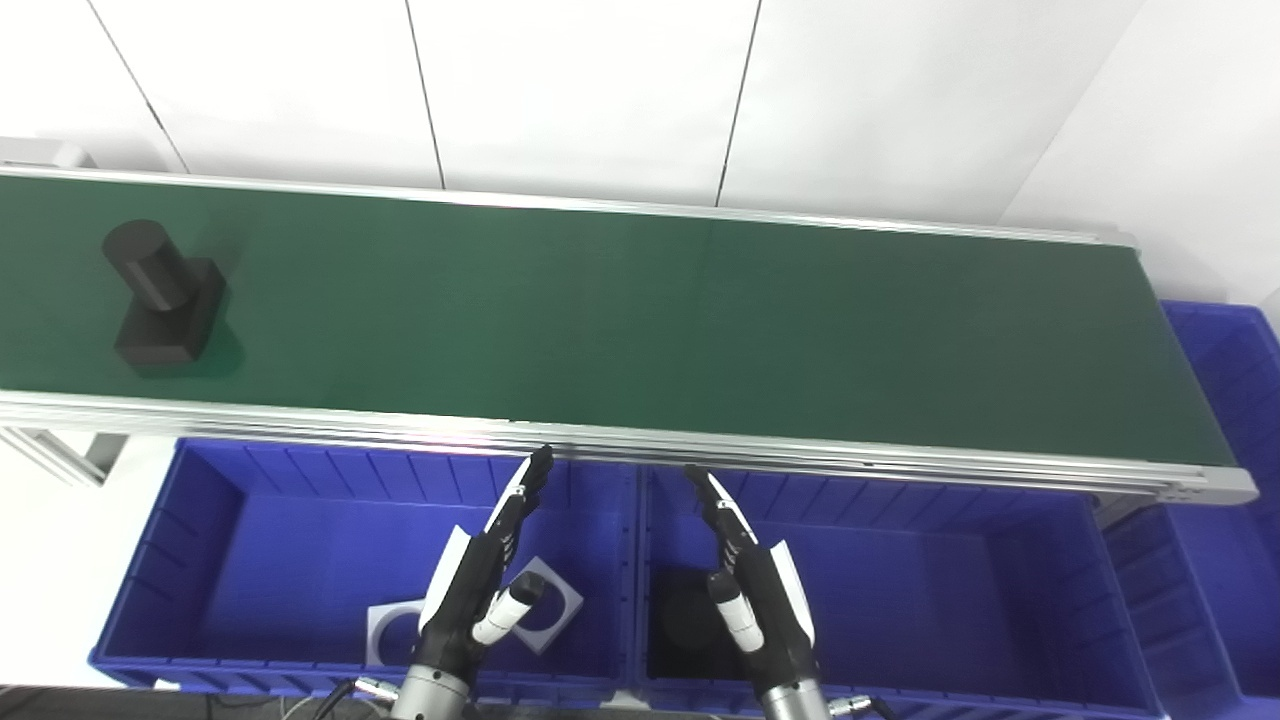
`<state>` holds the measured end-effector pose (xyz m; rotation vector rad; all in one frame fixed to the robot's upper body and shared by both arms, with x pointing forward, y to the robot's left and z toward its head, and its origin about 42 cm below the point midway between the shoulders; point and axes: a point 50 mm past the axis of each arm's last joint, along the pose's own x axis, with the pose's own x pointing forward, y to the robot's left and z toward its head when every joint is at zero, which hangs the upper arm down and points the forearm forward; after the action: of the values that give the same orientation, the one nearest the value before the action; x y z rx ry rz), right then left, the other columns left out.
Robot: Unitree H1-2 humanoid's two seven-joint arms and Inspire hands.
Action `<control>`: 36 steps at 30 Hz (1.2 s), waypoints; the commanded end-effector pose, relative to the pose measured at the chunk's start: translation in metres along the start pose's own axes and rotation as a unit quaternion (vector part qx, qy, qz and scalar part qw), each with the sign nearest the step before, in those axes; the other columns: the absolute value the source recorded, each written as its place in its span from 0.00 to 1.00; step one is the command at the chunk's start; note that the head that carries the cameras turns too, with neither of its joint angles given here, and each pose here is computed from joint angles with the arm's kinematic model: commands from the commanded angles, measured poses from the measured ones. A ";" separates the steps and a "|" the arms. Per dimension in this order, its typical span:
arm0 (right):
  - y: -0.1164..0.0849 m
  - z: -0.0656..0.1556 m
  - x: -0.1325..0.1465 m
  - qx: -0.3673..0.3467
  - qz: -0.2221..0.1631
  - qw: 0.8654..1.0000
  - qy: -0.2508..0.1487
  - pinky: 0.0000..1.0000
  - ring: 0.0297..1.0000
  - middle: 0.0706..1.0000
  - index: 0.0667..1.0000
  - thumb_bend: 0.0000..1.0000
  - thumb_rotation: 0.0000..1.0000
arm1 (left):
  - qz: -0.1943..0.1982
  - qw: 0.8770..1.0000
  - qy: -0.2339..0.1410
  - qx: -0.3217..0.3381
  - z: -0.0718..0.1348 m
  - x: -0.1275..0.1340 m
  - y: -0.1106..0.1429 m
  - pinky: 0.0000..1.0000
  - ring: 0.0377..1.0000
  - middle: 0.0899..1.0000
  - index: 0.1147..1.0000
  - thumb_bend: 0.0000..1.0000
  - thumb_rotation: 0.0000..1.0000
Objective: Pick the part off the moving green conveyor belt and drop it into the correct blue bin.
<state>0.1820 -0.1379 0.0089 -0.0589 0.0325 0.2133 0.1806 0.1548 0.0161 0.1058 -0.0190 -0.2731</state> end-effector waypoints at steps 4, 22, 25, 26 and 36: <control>0.004 0.010 0.005 0.004 0.000 0.999 -0.041 0.99 0.98 0.97 0.93 0.98 1.00 | -0.006 0.999 -0.039 -0.001 0.012 0.003 -0.005 0.98 0.98 0.98 0.97 0.93 1.00; 0.001 0.005 0.002 0.006 -0.015 0.999 -0.032 0.97 0.97 0.96 0.92 0.95 1.00 | -0.012 0.999 -0.042 0.004 0.012 0.009 -0.007 0.96 0.97 0.96 0.96 0.89 0.95; 0.002 0.006 0.002 0.008 -0.015 0.999 -0.033 0.97 0.97 0.96 0.92 0.94 1.00 | -0.012 0.999 -0.042 0.007 0.012 0.009 -0.007 0.95 0.97 0.96 0.95 0.89 0.95; 0.002 0.006 0.003 0.008 -0.015 0.999 -0.035 0.97 0.97 0.96 0.92 0.94 1.00 | -0.012 0.999 -0.042 0.007 0.012 0.009 -0.007 0.95 0.96 0.96 0.95 0.89 0.95; 0.002 0.000 0.001 0.008 -0.020 1.000 -0.023 0.97 0.97 0.96 0.91 0.96 1.00 | -0.016 0.999 -0.031 0.011 0.006 0.007 -0.009 0.94 0.96 0.95 0.95 0.89 0.94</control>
<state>0.1778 -0.1381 0.0011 -0.0589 0.0616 0.1838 0.1795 0.1494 0.0135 0.1315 -0.0158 -0.3050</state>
